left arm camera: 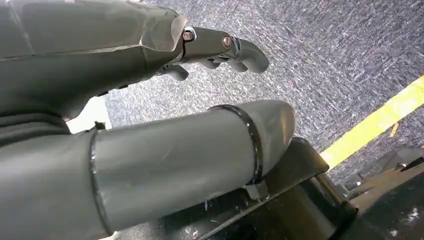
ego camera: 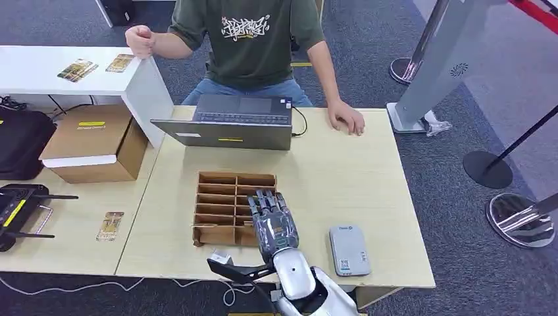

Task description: Pass the card to the sensor for recognition and then transmit it.

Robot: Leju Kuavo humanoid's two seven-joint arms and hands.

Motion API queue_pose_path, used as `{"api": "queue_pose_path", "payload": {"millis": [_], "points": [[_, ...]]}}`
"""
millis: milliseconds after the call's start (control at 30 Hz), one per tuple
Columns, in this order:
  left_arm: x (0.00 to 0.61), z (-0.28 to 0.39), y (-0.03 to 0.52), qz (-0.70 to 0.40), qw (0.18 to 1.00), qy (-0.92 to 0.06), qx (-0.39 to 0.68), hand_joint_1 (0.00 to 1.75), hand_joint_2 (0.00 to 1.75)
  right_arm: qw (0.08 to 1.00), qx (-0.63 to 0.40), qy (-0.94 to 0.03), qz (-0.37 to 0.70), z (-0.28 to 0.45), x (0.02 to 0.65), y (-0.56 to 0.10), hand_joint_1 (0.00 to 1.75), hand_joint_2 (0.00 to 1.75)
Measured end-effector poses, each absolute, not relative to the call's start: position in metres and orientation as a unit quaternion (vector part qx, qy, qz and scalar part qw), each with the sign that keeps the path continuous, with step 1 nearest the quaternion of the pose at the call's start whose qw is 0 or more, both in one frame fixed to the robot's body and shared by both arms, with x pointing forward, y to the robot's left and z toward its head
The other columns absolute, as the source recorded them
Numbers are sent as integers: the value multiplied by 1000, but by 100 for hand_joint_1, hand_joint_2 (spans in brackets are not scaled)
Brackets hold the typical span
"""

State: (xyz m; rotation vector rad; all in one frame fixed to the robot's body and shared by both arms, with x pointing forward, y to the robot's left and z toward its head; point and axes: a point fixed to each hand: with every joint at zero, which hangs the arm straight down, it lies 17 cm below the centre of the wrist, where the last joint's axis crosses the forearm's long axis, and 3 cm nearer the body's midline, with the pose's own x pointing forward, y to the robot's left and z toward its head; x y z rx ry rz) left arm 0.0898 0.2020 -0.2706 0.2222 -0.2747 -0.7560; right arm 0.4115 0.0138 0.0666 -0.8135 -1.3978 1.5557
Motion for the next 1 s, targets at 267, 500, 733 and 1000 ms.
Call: {"api": "queue_pose_path", "payload": {"millis": [267, 500, 733, 1000], "points": [[90, -271, 202, -367, 914, -133, 108, 0, 0, 433, -326, -562, 625, 68, 412, 15, 0, 175], [89, -271, 202, -367, 914, -133, 107, 0, 0, 434, -329, -566, 619, 73, 413, 14, 148, 175], [89, -271, 201, -368, 914, -132, 106, 0, 0, 434, -336, -572, 609, 82, 415, 10, 164, 175], [89, -271, 201, -368, 914, -131, 105, 0, 0, 435, -339, -577, 603, 87, 416, 8, 169, 175]]}}
